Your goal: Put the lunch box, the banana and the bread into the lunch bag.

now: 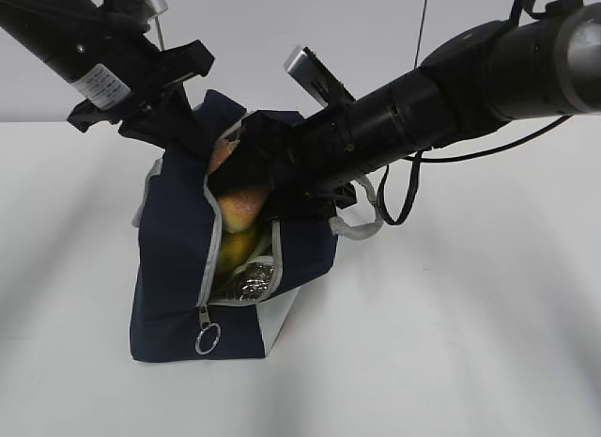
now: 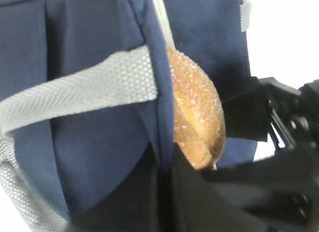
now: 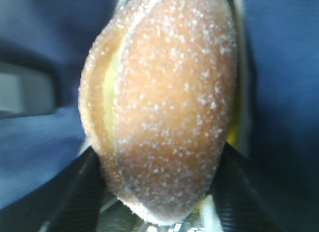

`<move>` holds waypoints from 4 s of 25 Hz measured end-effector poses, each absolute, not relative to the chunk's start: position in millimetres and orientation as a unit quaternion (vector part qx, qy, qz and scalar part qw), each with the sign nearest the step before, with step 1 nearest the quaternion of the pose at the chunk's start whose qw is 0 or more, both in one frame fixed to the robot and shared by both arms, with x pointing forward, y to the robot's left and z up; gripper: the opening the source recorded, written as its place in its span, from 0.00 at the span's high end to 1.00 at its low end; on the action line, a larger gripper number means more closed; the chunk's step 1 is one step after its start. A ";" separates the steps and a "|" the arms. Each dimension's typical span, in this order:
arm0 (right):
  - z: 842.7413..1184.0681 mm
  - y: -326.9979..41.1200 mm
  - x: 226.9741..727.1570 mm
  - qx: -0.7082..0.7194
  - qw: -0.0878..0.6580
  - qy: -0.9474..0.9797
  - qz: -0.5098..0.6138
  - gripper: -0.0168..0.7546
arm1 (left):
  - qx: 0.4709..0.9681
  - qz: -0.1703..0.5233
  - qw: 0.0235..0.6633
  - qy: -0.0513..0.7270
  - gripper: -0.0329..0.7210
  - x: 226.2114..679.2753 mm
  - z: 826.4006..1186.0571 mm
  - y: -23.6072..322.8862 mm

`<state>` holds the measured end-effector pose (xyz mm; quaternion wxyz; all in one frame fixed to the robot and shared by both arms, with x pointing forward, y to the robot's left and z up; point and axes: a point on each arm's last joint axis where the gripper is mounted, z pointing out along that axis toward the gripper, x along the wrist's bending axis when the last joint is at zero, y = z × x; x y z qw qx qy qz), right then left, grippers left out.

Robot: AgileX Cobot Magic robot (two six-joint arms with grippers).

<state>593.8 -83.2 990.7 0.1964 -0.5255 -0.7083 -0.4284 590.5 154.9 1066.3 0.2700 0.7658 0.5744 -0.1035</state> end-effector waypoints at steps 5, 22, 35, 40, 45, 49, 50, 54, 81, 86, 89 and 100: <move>993.2 -82.6 592.1 -0.515 0.214 -0.706 -0.436 0.14 | 0.766 -0.102 0.270 0.574 0.96 590.6 1066.3 154.9; 1021.7 -125.3 600.0 -0.503 0.170 -0.722 -0.444 0.21 | 0.767 -0.102 0.271 0.572 0.96 590.6 1066.4 154.8; 1029.8 -161.7 607.0 -0.515 0.115 -0.733 -0.429 0.21 | 0.769 -0.102 0.271 0.570 0.96 590.6 1066.4 154.8; 1028.1 -163.5 606.2 -0.512 0.112 -0.742 -0.419 0.23 | 0.769 -0.102 0.271 0.570 0.96 590.6 1066.4 154.8; 1018.8 -162.4 607.5 -0.513 0.128 -0.744 -0.409 0.29 | 0.769 -0.102 0.271 0.570 0.96 590.6 1066.4 154.8; 1010.7 -161.5 608.7 -0.515 0.141 -0.745 -0.401 0.33 | 0.769 -0.101 0.272 0.570 0.96 590.6 1066.4 154.8; 1008.7 -160.1 608.7 -0.515 0.144 -0.745 -0.398 0.33 | 0.769 -0.101 0.272 0.570 0.96 590.6 1066.4 154.8; 998.2 -154.4 609.9 -0.518 0.160 -0.743 -0.392 0.34 | 0.769 -0.101 0.272 0.570 0.96 590.7 1066.4 154.8; 1070.4 -178.5 587.2 -0.514 0.073 -0.780 -0.349 0.98 | 0.733 -0.151 0.369 0.551 0.96 581.1 1079.5 102.8; 1082.7 -185.8 592.1 -0.517 0.030 -0.794 -0.318 0.98 | 0.726 -0.134 0.393 0.548 0.96 581.5 1080.9 89.8; 1080.9 -187.4 594.6 -0.521 0.024 -0.794 -0.312 0.98 | 0.719 -0.122 0.405 0.551 0.96 584.4 1082.0 89.3; 1055.8 -185.4 610.1 -0.535 0.032 -0.790 -0.298 0.98 | 0.713 -0.107 0.403 0.564 0.96 596.0 1066.5 87.3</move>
